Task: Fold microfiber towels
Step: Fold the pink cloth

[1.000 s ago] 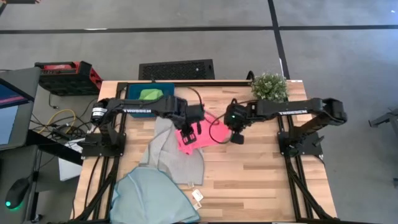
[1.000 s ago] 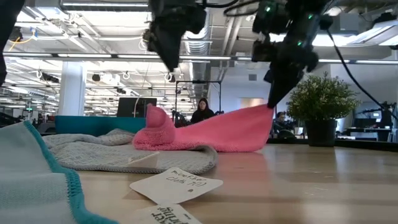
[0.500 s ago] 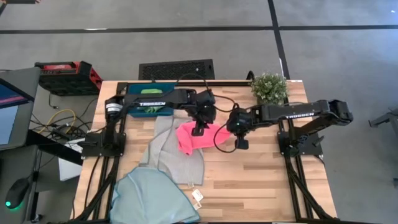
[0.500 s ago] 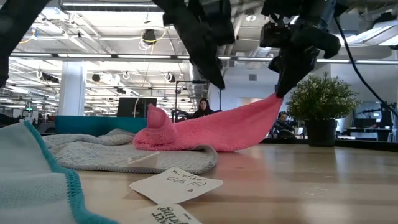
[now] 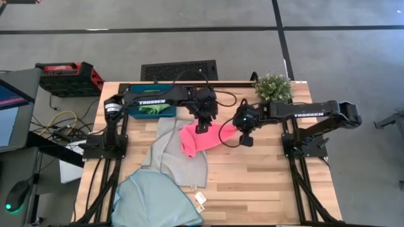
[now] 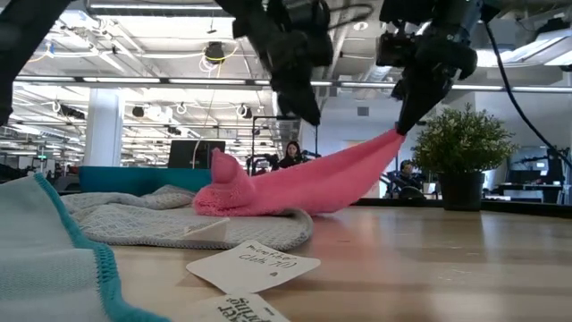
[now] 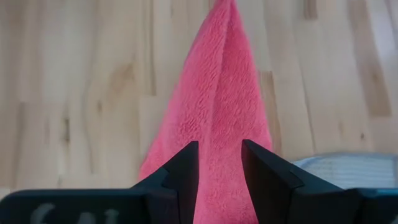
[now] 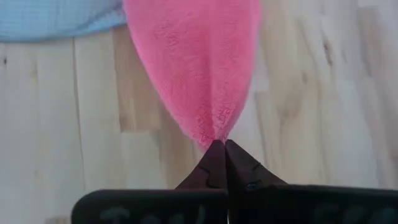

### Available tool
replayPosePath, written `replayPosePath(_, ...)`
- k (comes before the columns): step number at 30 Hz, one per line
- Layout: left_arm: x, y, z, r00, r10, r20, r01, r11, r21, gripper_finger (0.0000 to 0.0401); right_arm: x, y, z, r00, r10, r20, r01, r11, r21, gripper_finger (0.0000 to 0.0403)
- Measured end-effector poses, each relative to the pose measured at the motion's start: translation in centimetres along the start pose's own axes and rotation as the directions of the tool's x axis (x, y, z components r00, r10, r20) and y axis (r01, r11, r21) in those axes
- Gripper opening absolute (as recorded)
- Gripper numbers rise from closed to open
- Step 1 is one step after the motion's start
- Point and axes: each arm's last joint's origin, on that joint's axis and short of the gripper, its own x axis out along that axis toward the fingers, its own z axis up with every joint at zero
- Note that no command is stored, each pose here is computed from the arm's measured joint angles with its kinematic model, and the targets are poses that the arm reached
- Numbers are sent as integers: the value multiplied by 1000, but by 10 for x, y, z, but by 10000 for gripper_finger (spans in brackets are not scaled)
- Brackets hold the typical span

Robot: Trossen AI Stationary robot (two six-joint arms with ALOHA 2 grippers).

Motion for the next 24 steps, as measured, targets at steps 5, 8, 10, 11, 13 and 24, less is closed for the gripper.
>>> replayPosePath(5, -37, -10, 6, 997, 16, 78, -11, 998, -64, 112, -32, -12, 8, 992, -32, 122, 21, 996, 90, 2)
replayPosePath(8, -52, -23, 7, 995, 8, 99, -1, 997, -77, 112, -51, -19, 14, 980, -53, 189, 22, 986, 164, 2)
replayPosePath(10, -59, -32, 8, 995, 9, 103, -1, 997, -75, 112, -62, -22, 18, 971, -65, 228, 17, 978, 206, 2)
replayPosePath(11, -62, -37, 9, 994, 16, 109, -8, 998, -69, 112, -68, -23, 22, 965, -69, 252, 12, 975, 221, 2)
replayPosePath(13, -66, -46, 9, 993, 39, 109, -33, 998, -57, 112, -77, -23, 28, 956, -73, 284, -1, 967, 254, 2)
replayPosePath(24, -67, -93, 10, 995, 39, 92, -37, 999, -21, 112, -142, -27, 60, 862, -104, 496, -42, 961, 274, 3)
